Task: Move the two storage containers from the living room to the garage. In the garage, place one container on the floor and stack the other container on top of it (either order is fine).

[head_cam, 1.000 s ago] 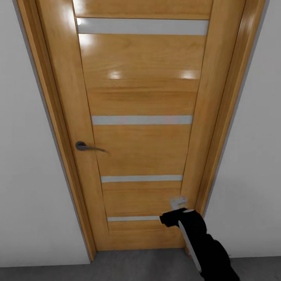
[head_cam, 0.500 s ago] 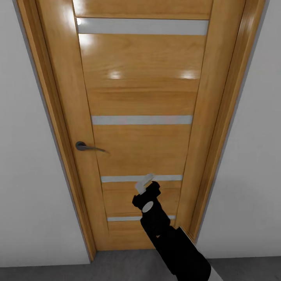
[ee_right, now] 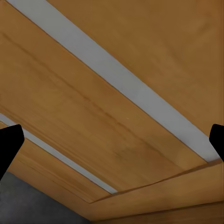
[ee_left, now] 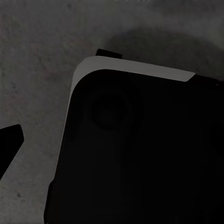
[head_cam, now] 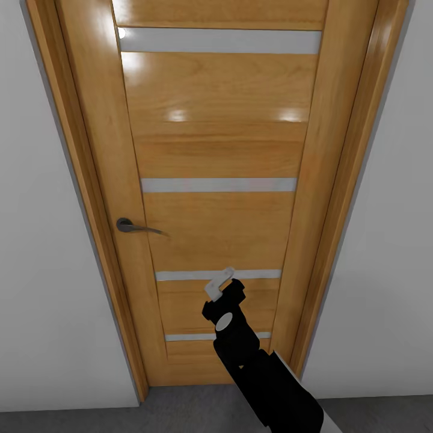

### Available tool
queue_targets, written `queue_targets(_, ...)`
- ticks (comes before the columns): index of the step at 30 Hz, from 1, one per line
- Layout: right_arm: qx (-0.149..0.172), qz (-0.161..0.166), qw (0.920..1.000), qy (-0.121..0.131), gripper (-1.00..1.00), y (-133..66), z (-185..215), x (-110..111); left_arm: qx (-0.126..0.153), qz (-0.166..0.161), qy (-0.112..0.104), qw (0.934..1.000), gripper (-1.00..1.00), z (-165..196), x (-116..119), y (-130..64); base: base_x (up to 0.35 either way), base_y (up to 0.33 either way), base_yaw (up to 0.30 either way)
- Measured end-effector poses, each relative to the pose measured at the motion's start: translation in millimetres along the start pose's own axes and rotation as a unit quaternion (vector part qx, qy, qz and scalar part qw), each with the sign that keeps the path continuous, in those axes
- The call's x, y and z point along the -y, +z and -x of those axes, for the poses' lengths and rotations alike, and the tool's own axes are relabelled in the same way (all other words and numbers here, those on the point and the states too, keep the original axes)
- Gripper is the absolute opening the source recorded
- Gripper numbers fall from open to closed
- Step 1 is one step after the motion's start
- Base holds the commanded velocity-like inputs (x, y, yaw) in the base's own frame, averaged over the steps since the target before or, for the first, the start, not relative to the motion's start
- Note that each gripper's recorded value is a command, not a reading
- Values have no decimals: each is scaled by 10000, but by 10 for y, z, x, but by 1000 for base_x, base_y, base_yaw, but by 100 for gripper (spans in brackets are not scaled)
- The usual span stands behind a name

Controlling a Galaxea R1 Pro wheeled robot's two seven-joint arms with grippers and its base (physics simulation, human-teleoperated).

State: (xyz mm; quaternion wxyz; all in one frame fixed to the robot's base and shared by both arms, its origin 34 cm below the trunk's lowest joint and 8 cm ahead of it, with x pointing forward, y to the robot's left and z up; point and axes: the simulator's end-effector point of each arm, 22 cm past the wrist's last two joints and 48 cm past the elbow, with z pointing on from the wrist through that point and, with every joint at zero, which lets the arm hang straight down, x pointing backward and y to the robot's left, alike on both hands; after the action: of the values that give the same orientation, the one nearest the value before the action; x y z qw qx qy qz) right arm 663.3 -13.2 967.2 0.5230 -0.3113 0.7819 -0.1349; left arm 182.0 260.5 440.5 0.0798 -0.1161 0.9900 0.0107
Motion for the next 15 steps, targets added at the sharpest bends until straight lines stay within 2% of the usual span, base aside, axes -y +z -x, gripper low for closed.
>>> queue_targets(5,19,-32,10000,-10,100,-7,15,16,-1,-9,3,10000,100,-2,14,-1,20,0,0)
queue_targets(6,418,-49,9991,-8,100,-15,191,24,0,-10,7,10000,100,-2,15,-1,67,0,0)
queue_targets(8,743,-61,9972,-7,100,-24,339,35,0,-8,7,10000,100,-1,12,0,31,0,0)
queue_targets(13,1152,-220,9931,-50,100,-33,676,235,0,-11,7,10000,100,-1,12,0,10,0,0)
queue_targets(15,1219,-281,9921,-88,100,-9,771,314,0,-13,9,10000,100,-1,12,0,2,0,0)
